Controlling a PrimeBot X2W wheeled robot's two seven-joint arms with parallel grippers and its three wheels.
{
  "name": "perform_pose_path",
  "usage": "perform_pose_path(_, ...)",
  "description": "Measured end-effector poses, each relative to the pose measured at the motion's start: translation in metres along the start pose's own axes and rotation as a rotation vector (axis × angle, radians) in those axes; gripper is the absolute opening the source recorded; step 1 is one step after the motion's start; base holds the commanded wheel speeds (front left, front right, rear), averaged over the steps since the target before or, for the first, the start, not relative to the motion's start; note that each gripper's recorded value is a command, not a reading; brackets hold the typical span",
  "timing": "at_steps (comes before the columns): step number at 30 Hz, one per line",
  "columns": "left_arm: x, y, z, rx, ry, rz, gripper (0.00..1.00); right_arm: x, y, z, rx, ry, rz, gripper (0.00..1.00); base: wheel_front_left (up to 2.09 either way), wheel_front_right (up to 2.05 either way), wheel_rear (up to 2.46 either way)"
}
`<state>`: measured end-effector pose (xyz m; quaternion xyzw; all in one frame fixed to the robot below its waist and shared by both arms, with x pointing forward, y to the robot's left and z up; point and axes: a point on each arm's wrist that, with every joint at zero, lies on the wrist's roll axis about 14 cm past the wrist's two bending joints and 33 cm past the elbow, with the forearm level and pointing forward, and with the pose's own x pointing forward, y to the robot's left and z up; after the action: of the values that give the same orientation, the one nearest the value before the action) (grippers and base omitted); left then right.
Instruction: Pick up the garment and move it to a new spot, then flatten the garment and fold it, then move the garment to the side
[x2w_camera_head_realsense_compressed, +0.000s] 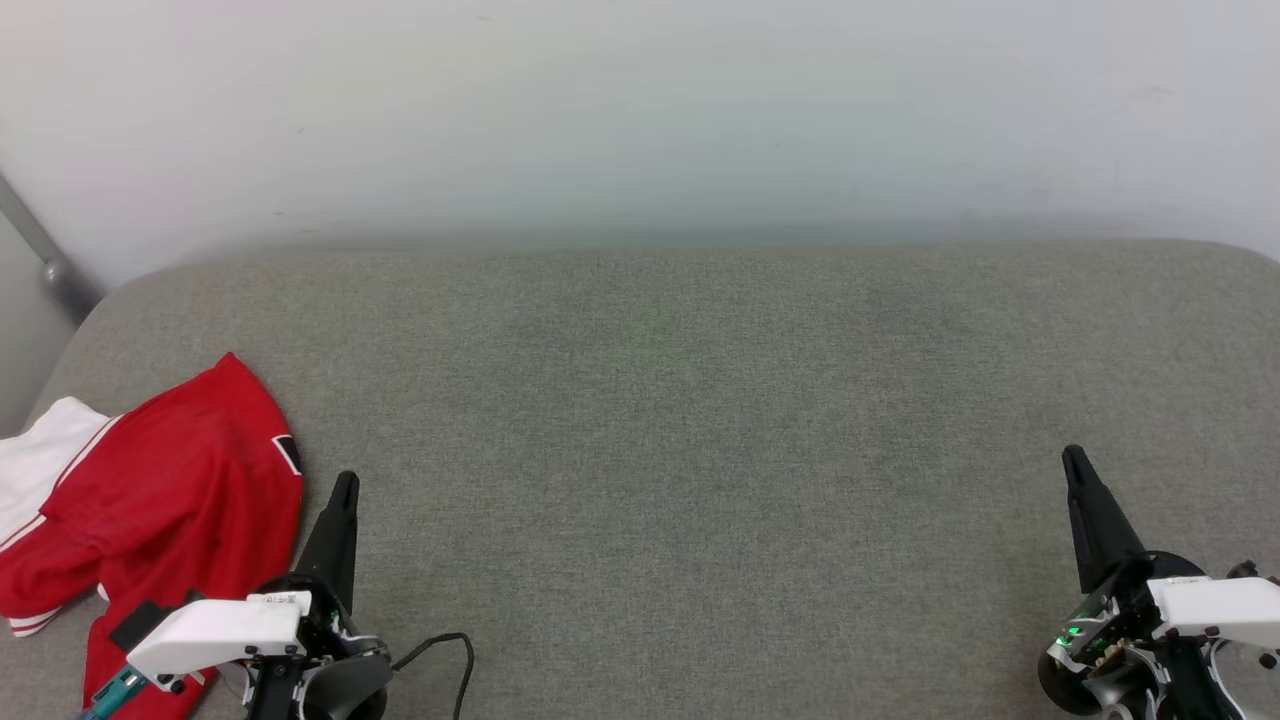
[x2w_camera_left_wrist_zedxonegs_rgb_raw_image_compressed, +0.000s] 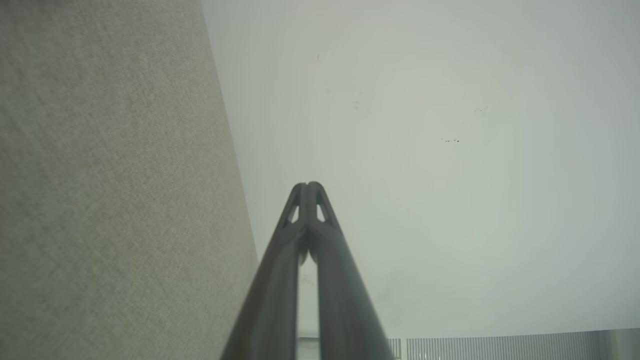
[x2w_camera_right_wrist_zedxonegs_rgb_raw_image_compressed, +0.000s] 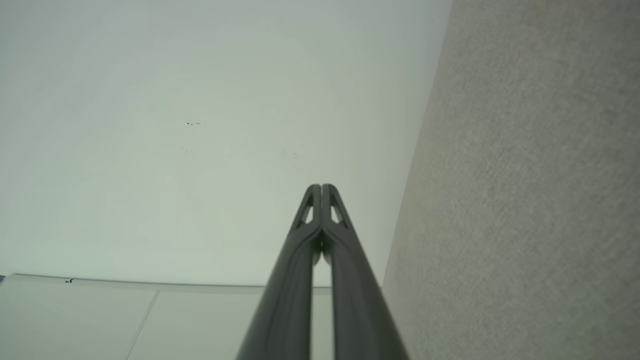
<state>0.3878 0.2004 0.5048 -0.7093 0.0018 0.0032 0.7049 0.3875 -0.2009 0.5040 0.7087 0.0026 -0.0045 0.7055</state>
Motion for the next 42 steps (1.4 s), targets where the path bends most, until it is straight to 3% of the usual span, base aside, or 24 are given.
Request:
perform_pose_path(27,0.0,0.0,0.0,0.0,0.0,0.0,0.0,0.0,0.0,0.0,0.0,0.0,0.0,0.0,0.0,0.0,0.0)
perform_pose_path(28,-0.001,0.002,0.0,-0.001,0.0,0.005,1.0,-0.001,-0.002,0.0,0.001,0.0,-0.005,1.0,0.0,0.0,0.0)
perform_pose_path(32,-0.009,0.02,-0.002,-0.006,0.0,0.058,1.0,-0.009,-0.019,0.001,0.004,-0.005,-0.055,1.0,0.0,0.0,0.0)
perform_pose_path(42,-0.005,0.004,-0.014,0.024,0.018,0.009,1.0,-0.006,-0.006,-0.003,-0.021,-0.016,-0.015,1.0,0.0,0.0,0.0)
